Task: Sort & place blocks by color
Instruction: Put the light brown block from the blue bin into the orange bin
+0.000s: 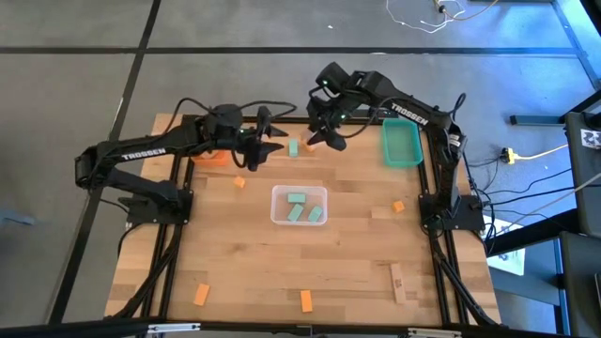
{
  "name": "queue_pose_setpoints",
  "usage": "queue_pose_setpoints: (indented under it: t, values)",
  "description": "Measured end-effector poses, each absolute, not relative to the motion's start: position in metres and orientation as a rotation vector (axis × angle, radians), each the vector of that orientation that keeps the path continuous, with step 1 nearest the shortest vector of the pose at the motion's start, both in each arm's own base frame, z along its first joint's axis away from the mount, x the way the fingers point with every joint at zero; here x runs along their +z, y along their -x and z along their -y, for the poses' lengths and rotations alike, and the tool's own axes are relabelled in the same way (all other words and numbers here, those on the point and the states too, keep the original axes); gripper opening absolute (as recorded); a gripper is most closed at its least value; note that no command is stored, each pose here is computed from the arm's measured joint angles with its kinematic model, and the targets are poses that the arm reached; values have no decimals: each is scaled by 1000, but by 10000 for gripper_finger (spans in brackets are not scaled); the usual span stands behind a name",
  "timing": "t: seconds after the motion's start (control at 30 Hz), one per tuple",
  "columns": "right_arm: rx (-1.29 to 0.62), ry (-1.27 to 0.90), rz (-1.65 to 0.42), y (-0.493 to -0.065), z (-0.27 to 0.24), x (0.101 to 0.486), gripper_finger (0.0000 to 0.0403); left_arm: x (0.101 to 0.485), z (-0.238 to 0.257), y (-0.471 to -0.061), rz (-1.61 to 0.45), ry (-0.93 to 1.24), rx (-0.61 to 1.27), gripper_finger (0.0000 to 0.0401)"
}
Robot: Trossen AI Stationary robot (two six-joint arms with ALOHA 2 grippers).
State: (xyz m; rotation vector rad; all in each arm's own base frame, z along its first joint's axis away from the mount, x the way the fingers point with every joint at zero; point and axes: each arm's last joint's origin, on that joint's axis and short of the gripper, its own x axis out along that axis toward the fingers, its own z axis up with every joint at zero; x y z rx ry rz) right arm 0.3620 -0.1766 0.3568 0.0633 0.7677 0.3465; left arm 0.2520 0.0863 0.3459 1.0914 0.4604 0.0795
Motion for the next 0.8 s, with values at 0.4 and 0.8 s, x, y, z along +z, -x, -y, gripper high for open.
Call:
queue_pose_setpoints:
  t: [0.4, 0.8]
  values:
    - [300, -13, -825, -373, 156, 356, 130, 348, -81, -262, -363, -1171, 33, 165]
    - [246, -95, -1008, -363, 146, 347, 130, 325, -86, -282, -390, -1244, -84, 165]
